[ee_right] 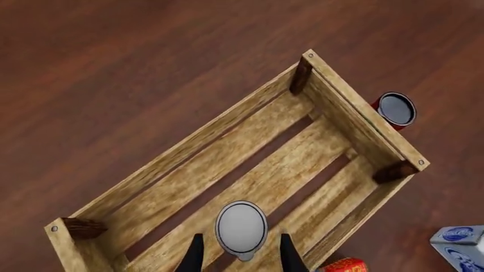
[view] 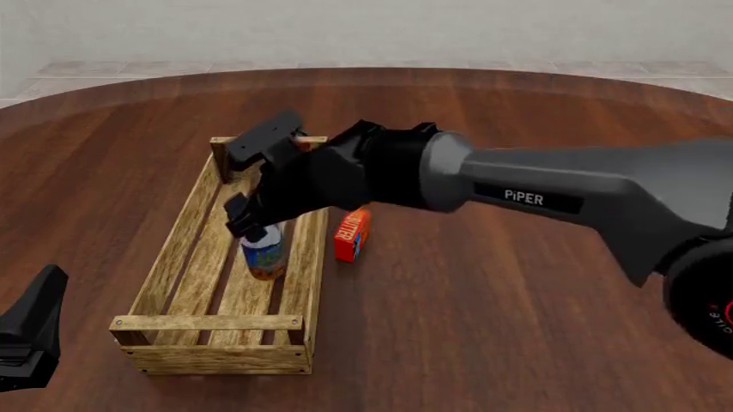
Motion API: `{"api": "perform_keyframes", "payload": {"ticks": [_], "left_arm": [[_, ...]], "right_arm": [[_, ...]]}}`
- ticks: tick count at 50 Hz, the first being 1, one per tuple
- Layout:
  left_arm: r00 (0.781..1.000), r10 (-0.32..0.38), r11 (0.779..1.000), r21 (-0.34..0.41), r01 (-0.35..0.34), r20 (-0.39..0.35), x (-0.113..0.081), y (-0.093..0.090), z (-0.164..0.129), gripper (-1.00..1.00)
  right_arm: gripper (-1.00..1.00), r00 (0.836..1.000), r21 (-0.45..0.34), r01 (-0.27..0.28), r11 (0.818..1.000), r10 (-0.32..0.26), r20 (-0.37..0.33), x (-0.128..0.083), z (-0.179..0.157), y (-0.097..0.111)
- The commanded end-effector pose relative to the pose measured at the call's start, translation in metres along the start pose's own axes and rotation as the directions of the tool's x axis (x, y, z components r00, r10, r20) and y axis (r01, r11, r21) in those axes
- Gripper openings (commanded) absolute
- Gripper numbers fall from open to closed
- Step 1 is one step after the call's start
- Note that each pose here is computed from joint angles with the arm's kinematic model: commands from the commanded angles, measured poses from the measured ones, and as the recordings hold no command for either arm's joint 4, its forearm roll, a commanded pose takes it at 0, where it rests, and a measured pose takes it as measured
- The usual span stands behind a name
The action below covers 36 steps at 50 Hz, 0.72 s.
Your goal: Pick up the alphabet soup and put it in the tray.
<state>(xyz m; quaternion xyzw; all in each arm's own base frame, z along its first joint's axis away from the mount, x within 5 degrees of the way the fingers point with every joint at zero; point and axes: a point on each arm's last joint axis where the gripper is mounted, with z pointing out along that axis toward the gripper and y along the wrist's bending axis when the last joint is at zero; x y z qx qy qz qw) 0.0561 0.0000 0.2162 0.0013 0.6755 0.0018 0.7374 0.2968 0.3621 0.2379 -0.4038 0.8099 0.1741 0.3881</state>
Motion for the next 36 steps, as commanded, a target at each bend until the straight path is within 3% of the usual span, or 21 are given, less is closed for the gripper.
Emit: {"api": "perform_keyframes", "payload": {"ticks": [1, 20, 28, 36], "left_arm": [[1.000, 0.000, 1.000, 0.000, 0.000, 0.001, 0.001, 0.000, 0.000, 1.00], [1.000, 0.000, 1.000, 0.000, 0.000, 0.001, 0.001, 0.000, 0.000, 1.00], [1.000, 0.000, 1.000, 0.000, 0.000, 0.000, 0.001, 0.000, 0.000, 1.00], [1.000, 0.000, 1.000, 0.000, 0.000, 0.000, 0.001, 0.000, 0.000, 1.00]], "right_arm": [[1.00, 0.999, -0.001, 0.005, 1.000, -0.005, 0.043, -0.008, -0.036, 0.002], [1.00, 0.991, 0.030, -0.015, 0.999, 0.011, 0.130, 0.000, -0.101, -0.012], [1.00, 0.981, 0.081, -0.047, 0.996, 0.031, 0.194, 0.011, -0.141, -0.032], [1.00, 0.970, 0.108, -0.073, 0.991, 0.045, 0.241, 0.026, -0.177, -0.039]]}}
